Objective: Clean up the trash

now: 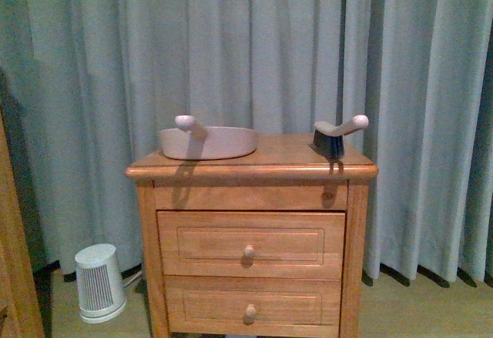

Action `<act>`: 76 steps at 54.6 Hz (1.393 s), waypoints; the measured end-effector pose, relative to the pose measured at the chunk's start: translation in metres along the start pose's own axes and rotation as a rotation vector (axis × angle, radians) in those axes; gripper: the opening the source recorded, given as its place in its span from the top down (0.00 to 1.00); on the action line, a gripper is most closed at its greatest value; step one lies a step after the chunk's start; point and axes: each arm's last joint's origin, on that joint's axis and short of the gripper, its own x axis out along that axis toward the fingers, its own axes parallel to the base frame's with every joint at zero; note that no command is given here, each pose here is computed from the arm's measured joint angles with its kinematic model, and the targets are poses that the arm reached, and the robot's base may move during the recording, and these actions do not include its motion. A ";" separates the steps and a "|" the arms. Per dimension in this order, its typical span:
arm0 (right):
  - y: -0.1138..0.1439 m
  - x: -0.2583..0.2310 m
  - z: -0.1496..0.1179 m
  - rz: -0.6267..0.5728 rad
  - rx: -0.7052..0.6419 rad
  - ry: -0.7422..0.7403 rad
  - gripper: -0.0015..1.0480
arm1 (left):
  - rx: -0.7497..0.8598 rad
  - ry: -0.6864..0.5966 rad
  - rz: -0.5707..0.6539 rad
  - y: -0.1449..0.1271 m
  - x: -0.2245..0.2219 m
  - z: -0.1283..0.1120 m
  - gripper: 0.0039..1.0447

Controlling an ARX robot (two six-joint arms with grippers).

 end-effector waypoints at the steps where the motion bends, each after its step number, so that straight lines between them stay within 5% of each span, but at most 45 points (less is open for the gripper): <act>1: 0.000 0.000 0.000 0.000 0.000 0.000 0.07 | 0.000 0.000 0.000 0.000 0.000 0.000 0.07; 76: 0.000 0.000 0.000 0.000 0.000 0.000 0.07 | 0.000 0.000 0.000 0.000 0.000 0.000 0.07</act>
